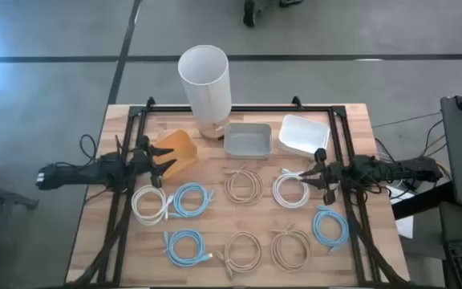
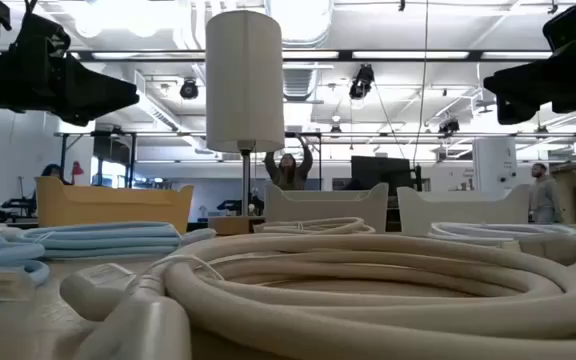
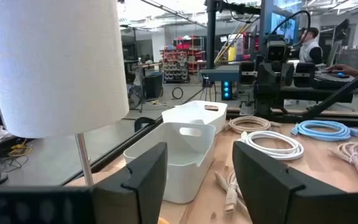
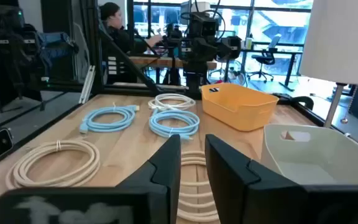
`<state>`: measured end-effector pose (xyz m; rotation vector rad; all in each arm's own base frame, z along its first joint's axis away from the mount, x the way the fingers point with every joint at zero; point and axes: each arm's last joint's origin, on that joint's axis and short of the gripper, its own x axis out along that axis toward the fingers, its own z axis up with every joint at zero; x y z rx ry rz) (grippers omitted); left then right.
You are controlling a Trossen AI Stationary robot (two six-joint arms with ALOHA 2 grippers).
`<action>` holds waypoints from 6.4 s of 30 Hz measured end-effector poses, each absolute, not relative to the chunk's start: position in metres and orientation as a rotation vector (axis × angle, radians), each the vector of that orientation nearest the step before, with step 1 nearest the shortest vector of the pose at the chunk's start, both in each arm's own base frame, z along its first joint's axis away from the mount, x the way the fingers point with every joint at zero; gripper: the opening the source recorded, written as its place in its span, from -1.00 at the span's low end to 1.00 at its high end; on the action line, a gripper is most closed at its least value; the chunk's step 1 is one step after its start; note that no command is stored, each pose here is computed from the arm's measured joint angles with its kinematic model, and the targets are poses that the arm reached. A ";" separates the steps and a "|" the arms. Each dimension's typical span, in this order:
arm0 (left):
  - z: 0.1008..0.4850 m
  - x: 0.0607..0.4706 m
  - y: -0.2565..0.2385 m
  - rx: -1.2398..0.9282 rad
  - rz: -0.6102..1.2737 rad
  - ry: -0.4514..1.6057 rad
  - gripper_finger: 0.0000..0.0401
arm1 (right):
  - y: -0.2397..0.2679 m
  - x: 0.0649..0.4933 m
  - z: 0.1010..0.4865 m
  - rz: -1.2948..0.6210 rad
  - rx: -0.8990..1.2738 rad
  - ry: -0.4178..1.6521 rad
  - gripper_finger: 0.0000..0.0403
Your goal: Sort HDMI cables
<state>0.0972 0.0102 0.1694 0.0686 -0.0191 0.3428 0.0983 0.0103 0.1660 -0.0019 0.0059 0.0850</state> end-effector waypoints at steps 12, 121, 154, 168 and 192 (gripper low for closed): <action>0.169 0.097 0.010 0.069 0.343 -0.019 -0.04 | 0.010 0.098 0.166 0.085 -0.003 0.006 -0.57; 0.169 0.097 0.010 0.069 0.343 -0.019 -0.04 | 0.010 0.098 0.166 0.085 -0.003 0.006 -0.61; 0.169 0.097 0.010 0.069 0.343 -0.019 -0.04 | 0.010 0.098 0.166 0.085 -0.003 0.006 -0.59; 0.170 0.097 0.010 -0.081 0.343 -0.055 -0.04 | 0.010 0.098 0.167 0.086 0.155 -0.001 -0.64; 0.232 0.091 0.007 -0.100 0.232 0.070 -0.04 | 0.008 0.101 0.212 -0.008 0.029 -0.342 -0.36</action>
